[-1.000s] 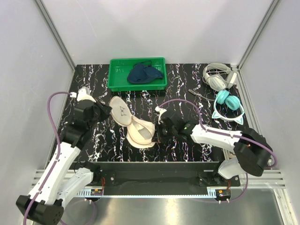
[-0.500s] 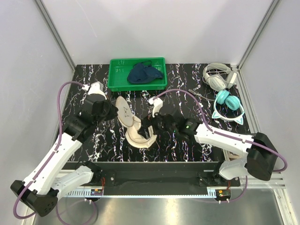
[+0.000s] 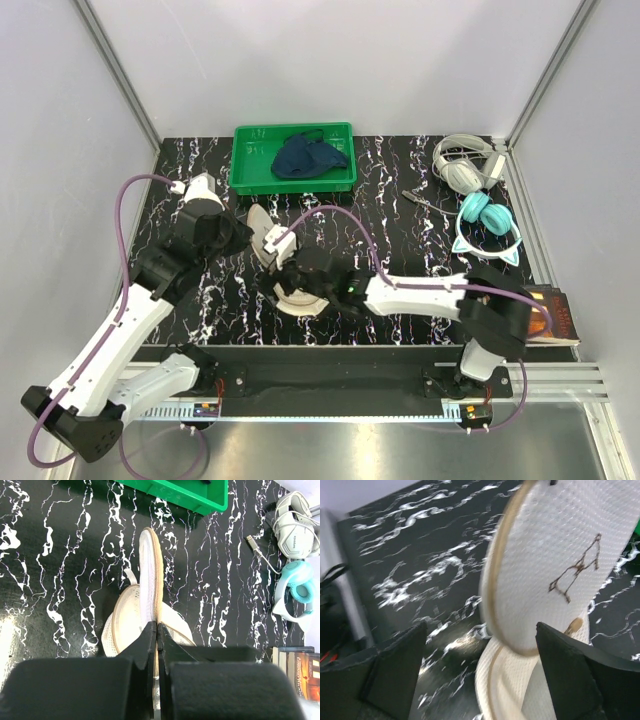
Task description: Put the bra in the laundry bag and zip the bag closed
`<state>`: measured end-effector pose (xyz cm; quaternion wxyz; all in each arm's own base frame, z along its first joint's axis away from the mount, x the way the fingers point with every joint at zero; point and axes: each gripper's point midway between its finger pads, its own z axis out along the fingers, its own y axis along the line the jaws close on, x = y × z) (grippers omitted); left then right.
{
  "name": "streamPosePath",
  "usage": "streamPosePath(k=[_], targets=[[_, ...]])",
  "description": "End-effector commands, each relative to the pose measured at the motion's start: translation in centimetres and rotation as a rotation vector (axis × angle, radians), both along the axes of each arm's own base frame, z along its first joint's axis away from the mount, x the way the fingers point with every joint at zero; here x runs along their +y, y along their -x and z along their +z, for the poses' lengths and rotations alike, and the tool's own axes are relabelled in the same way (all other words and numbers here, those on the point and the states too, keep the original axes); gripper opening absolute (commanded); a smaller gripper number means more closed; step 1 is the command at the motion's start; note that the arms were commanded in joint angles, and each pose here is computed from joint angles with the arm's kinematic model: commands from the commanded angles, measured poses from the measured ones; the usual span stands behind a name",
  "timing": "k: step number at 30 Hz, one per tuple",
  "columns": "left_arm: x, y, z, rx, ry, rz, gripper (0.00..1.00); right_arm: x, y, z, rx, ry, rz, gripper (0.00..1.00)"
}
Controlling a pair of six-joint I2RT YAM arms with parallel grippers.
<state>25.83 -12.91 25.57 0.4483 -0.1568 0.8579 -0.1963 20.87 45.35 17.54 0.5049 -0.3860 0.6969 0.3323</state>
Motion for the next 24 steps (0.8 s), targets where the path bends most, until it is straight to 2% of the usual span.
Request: streamPosePath(k=[1,2,3,5,7,8,11,13,14,15,19,21,24], targets=[[-0.8,-0.1,3.5,-0.082,0.071,-0.021,0.0,0.4,-5.3,4.1,-0.114,-0.148,-0.284,0.87],[-0.8,-0.1,3.4,-0.082,0.064,-0.028,0.0,0.1,-5.8,4.8,-0.125,-0.184,-0.321,0.58],[-0.8,-0.1,3.4,-0.085,0.058,-0.036,0.0,-0.5,-6.2,4.9,-0.111,-0.206,-0.368,0.43],[-0.8,0.1,3.6,-0.097,0.033,-0.06,0.21,-1.9,-6.9,5.0,-0.11,-0.196,-0.442,0.16],[-0.4,0.4,3.9,-0.118,0.02,-0.066,0.4,-2.6,-7.0,4.7,-0.086,-0.182,-0.441,0.06],[-0.2,0.5,4.0,-0.133,-0.002,-0.08,0.44,-3.2,-6.9,4.4,-0.06,-0.166,-0.437,0.02],[0.2,1.0,4.4,-0.166,-0.044,-0.11,0.49,-5.2,-7.7,2.6,0.119,-0.174,-0.424,0.0],[0.5,1.4,4.6,-0.181,-0.049,-0.114,0.49,-7.1,-8.0,0.9,0.262,-0.214,-0.436,0.0],[0.6,1.5,4.6,-0.187,-0.047,-0.112,0.51,-7.8,-7.8,1.5,0.33,-0.273,-0.449,0.0],[0.6,1.6,4.3,-0.183,-0.049,-0.116,0.52,-9.0,-7.5,0.2,0.38,-0.275,-0.467,0.0],[-0.3,1.4,3.4,-0.174,-0.037,-0.157,0.55,-11.5,-7.1,-0.1,0.572,-0.384,-0.493,0.0],[-1.2,1.2,2.6,-0.154,-0.027,-0.19,0.57,-13.6,-7.5,-1.0,0.687,-0.437,-0.582,0.0],[-3.0,0.3,2.8,-0.153,-0.022,-0.276,0.61,-17.2,-7.8,-2.6,0.772,-0.496,-0.748,0.0]])
